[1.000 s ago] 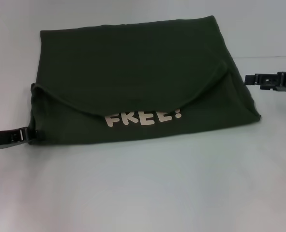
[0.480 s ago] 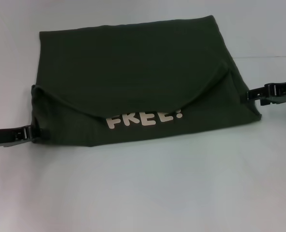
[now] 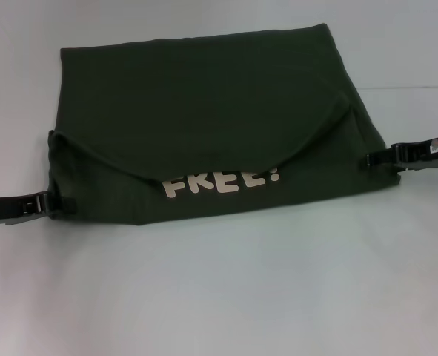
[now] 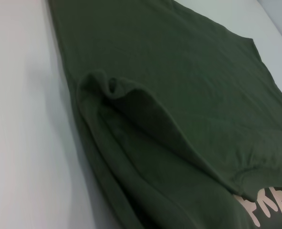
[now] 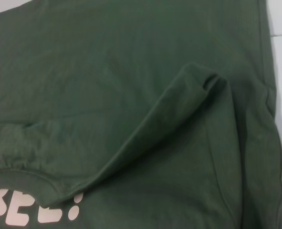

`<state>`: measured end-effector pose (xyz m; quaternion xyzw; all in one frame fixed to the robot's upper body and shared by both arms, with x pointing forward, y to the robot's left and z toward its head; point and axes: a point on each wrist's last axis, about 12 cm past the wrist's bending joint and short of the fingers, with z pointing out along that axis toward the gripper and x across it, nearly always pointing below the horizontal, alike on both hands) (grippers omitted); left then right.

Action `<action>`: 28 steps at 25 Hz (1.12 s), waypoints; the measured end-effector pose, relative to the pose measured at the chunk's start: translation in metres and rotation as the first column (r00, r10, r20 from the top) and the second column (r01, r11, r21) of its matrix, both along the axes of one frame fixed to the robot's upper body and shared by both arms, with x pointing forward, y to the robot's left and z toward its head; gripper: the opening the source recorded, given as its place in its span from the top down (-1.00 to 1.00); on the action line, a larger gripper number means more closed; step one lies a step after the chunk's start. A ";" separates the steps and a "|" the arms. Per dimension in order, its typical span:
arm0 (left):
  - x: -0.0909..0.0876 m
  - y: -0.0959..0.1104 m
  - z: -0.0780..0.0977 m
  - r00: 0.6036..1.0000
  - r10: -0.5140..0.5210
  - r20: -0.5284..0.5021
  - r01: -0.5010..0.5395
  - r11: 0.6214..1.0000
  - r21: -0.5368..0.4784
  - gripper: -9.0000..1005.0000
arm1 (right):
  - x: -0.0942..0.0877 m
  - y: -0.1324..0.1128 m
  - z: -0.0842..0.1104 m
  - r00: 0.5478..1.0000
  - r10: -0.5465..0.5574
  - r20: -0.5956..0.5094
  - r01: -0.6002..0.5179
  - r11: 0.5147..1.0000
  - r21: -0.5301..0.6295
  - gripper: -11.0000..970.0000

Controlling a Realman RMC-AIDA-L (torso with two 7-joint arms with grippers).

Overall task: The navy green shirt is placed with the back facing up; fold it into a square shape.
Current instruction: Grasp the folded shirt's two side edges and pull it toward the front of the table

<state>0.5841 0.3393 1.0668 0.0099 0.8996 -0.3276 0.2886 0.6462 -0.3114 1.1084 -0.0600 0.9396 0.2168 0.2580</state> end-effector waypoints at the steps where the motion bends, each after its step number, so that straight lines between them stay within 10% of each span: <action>1: 0.000 0.000 0.000 1.000 0.000 0.001 0.000 1.000 0.000 0.91 | 0.000 0.002 -0.002 1.000 0.000 0.002 0.000 1.000 -0.001 -0.64; 28: 0.000 0.000 0.001 1.000 -0.003 0.001 0.003 1.000 -0.001 0.91 | -0.002 0.016 -0.020 1.000 0.000 0.022 0.001 0.999 -0.040 -0.49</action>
